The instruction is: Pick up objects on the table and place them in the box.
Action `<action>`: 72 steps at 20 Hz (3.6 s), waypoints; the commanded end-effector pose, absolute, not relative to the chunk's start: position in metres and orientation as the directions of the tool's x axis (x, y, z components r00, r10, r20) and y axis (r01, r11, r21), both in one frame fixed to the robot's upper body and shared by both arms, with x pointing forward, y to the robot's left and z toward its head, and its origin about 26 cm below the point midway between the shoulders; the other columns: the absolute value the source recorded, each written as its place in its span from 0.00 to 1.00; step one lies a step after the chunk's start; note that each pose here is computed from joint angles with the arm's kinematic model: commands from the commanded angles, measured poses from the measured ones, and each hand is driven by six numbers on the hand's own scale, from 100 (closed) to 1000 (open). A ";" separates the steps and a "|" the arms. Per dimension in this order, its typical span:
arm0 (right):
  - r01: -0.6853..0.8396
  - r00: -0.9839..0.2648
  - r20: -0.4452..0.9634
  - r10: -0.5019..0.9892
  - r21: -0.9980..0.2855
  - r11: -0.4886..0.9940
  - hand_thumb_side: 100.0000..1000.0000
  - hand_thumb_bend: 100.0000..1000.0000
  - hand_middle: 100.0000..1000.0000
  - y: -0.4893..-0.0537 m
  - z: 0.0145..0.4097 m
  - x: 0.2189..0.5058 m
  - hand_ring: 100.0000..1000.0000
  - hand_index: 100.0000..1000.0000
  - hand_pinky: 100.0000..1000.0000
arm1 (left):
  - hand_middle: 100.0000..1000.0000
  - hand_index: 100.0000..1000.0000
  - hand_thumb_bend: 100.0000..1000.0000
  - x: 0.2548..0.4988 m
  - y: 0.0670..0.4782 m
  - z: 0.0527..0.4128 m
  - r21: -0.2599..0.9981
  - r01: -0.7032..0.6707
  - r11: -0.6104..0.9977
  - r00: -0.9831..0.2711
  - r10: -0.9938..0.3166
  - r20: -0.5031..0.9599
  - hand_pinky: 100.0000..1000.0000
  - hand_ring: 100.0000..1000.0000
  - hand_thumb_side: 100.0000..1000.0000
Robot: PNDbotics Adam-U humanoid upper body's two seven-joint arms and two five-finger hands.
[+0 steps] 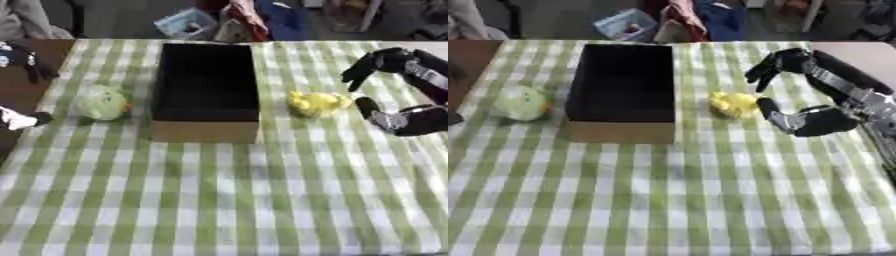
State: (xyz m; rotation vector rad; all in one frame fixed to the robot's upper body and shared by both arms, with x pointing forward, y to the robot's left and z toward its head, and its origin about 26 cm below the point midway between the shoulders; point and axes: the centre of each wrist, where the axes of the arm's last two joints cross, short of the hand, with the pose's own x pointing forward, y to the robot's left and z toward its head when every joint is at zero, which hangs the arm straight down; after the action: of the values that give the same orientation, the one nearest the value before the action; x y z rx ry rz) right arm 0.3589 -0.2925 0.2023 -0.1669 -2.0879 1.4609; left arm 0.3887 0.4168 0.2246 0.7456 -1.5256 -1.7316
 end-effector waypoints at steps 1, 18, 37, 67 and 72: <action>-0.202 -0.834 0.362 0.417 -0.903 0.380 0.24 0.00 0.63 -0.295 0.213 0.359 0.58 0.78 0.72 | 0.58 0.75 0.49 0.398 0.427 0.232 0.979 0.157 -0.130 -0.567 -0.823 -0.018 0.69 0.55 0.11; -0.217 -0.845 0.363 0.393 -0.904 0.368 0.25 0.00 0.63 -0.289 0.215 0.362 0.58 0.78 0.72 | 0.57 0.75 0.54 0.433 0.412 0.214 0.977 0.133 -0.168 -0.558 -0.827 -0.066 0.67 0.55 0.14; -0.230 -0.848 0.372 0.378 -0.900 0.369 0.27 0.00 0.63 -0.285 0.215 0.363 0.58 0.78 0.72 | 0.54 0.71 0.57 0.444 0.395 0.186 0.980 -0.032 -0.195 -0.471 -0.862 -0.187 0.62 0.52 0.11; -0.271 -0.854 0.384 0.352 -0.904 0.331 0.30 0.00 0.63 -0.276 0.210 0.366 0.58 0.78 0.72 | 0.42 0.60 0.44 0.440 0.289 0.268 0.943 -0.326 -0.062 -0.733 -0.613 -0.294 0.54 0.41 0.08; -0.282 -0.854 0.389 0.345 -0.904 0.323 0.30 0.00 0.62 -0.275 0.209 0.367 0.58 0.78 0.72 | 0.44 0.62 0.44 0.444 0.277 0.254 0.955 -0.284 -0.085 -0.772 -0.570 -0.281 0.54 0.43 0.09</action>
State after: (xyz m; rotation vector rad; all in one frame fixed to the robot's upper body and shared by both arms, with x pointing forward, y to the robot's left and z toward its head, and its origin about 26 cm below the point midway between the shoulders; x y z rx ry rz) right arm 0.3664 -0.2727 0.1994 -0.0403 -2.0554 1.5537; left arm 0.4437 0.2774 0.2424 0.9154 -1.9581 -1.9309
